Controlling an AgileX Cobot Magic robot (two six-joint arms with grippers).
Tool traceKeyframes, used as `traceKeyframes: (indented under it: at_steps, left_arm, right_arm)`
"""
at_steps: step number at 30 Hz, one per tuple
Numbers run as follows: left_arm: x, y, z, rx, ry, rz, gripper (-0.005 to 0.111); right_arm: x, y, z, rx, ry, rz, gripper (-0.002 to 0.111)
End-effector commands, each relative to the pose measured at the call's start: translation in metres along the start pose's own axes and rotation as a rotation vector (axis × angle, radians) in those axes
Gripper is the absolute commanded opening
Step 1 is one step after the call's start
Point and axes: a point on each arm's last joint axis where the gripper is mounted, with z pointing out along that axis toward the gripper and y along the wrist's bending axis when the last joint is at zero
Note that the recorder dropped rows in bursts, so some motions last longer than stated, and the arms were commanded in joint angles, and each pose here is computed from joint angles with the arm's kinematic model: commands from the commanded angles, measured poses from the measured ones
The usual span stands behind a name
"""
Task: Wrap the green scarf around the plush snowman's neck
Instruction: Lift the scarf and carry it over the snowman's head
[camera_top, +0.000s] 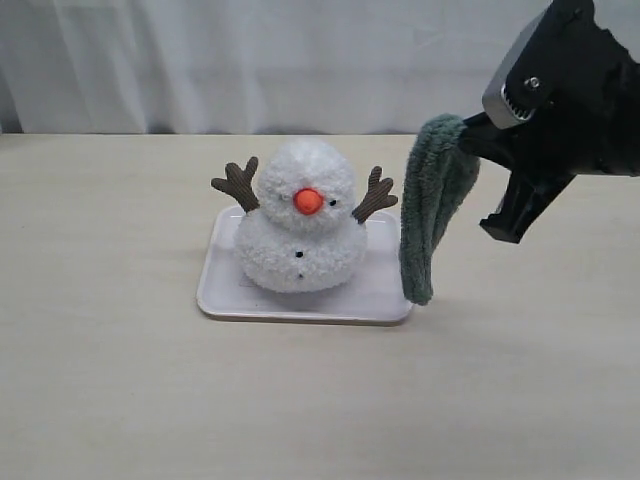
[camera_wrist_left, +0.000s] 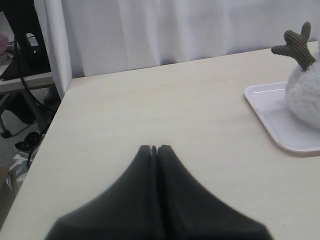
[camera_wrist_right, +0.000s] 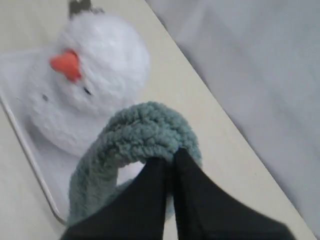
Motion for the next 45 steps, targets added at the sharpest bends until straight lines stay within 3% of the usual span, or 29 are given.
traceKeyframes:
  at_steps: [1,6,12,17,22,26,34,40,45]
  left_arm:
    - [0.000,0.000,0.000,0.004,-0.008,-0.008,0.000]
    - [0.000,0.000,0.000,0.004,-0.008,-0.008,0.000]
    - [0.000,0.000,0.000,0.004,-0.008,-0.008,0.000]
    - [0.000,0.000,0.000,0.004,-0.008,-0.008,0.000]
    - [0.000,0.000,0.000,0.004,-0.008,-0.008,0.000]
    - [0.000,0.000,0.000,0.004,-0.008,-0.008,0.000]
    - [0.000,0.000,0.000,0.004,-0.007,-0.008,0.000]
    - [0.000,0.000,0.000,0.004,-0.007,-0.008,0.000]
    - [0.000,0.000,0.000,0.004,-0.007,-0.008,0.000]
  right_arm:
    - [-0.036,0.028,-0.023,-0.092,-0.160,0.041,0.004]
    - [-0.066,0.045,-0.032,-0.144,-0.262,0.098,0.004]
    - [-0.088,0.046,-0.025,-0.021,-0.346,0.209,0.004]
    - [-0.075,0.043,0.033,0.131,-0.252,0.227,0.004]
    - [-0.065,0.053,0.088,0.087,-0.146,0.228,0.004]
    - [-0.077,0.052,0.104,0.048,-0.150,0.226,0.004]
    - [-0.066,0.040,0.125,0.248,-0.146,0.231,0.004]
    - [-0.059,0.044,0.144,0.251,-0.117,0.254,0.004]
    - [-0.067,0.040,0.165,0.244,-0.112,0.409,0.004]
